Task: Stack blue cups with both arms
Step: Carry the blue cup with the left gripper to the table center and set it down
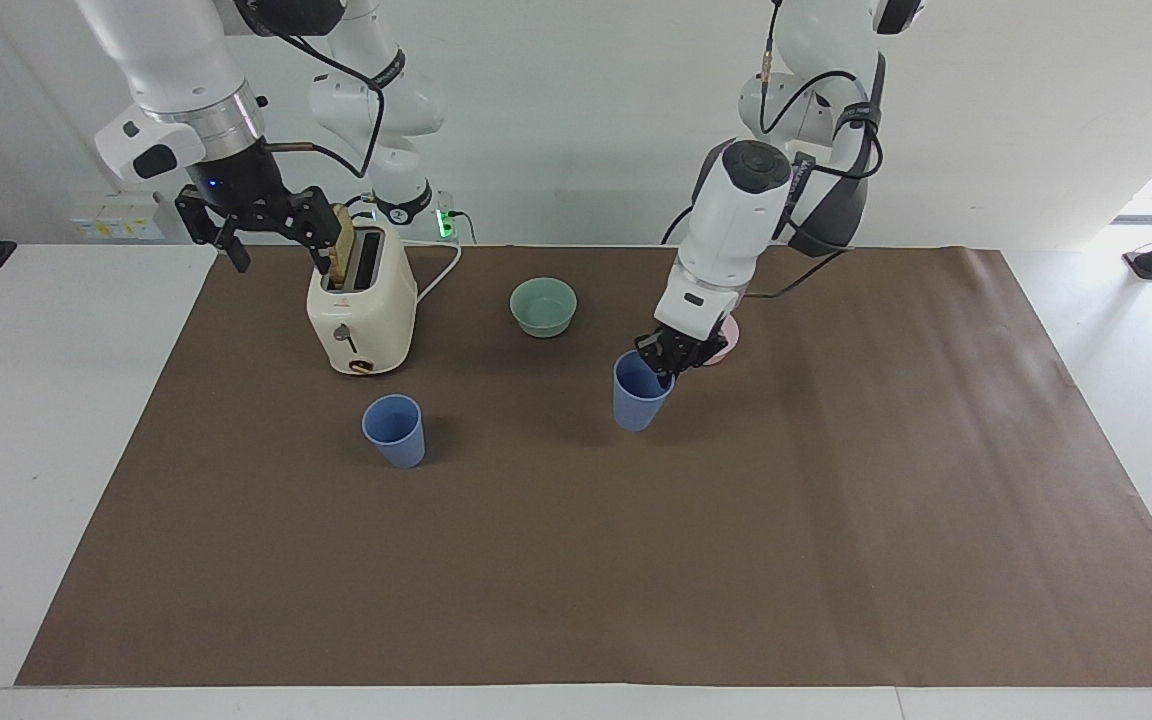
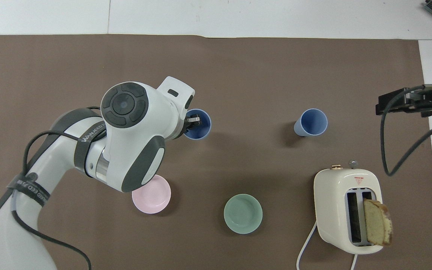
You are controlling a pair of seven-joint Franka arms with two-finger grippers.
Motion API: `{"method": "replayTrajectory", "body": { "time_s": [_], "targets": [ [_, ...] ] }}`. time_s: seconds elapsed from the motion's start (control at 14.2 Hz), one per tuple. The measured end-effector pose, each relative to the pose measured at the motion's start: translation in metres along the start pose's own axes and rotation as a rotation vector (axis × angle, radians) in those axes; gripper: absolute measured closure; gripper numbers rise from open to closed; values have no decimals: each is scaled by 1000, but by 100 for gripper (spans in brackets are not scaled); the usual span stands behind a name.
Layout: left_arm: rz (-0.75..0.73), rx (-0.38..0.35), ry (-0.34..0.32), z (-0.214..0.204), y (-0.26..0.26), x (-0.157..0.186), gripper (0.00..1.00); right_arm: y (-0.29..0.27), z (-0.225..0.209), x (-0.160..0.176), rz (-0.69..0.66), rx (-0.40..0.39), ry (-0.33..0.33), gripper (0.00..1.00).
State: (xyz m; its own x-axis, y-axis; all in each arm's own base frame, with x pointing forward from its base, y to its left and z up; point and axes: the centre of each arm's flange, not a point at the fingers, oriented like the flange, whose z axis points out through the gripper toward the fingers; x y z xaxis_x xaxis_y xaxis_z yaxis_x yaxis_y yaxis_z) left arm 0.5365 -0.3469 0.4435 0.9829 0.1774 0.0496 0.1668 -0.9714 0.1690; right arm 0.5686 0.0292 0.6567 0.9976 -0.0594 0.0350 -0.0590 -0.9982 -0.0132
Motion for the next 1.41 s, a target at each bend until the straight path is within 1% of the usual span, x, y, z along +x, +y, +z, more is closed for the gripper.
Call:
{"method": "replayTrajectory", "body": {
  "time_s": [0.14, 0.28, 0.56, 0.84, 1.12, 1.2, 1.41],
  "targets": [
    [4, -1, 3, 9, 0, -1, 95, 0, 0, 0, 0, 0, 0, 0],
    [12, 14, 8, 17, -3, -1, 95, 0, 0, 0, 0, 0, 0, 0],
    [25, 6, 18, 40, 2, -3, 95, 0, 0, 0, 0, 0, 0, 0],
    [32, 25, 20, 58, -2, -2, 95, 0, 0, 0, 0, 0, 0, 0],
    [44, 42, 29, 65, -4, 0, 95, 0, 0, 0, -1, 0, -1, 0],
    [44, 44, 28, 67, -5, 1, 87, 0, 0, 0, 0, 0, -2, 0],
    [39, 47, 32, 66, -8, 4, 57, 0, 1, 0, 0, 0, -2, 0]
  ]
}}
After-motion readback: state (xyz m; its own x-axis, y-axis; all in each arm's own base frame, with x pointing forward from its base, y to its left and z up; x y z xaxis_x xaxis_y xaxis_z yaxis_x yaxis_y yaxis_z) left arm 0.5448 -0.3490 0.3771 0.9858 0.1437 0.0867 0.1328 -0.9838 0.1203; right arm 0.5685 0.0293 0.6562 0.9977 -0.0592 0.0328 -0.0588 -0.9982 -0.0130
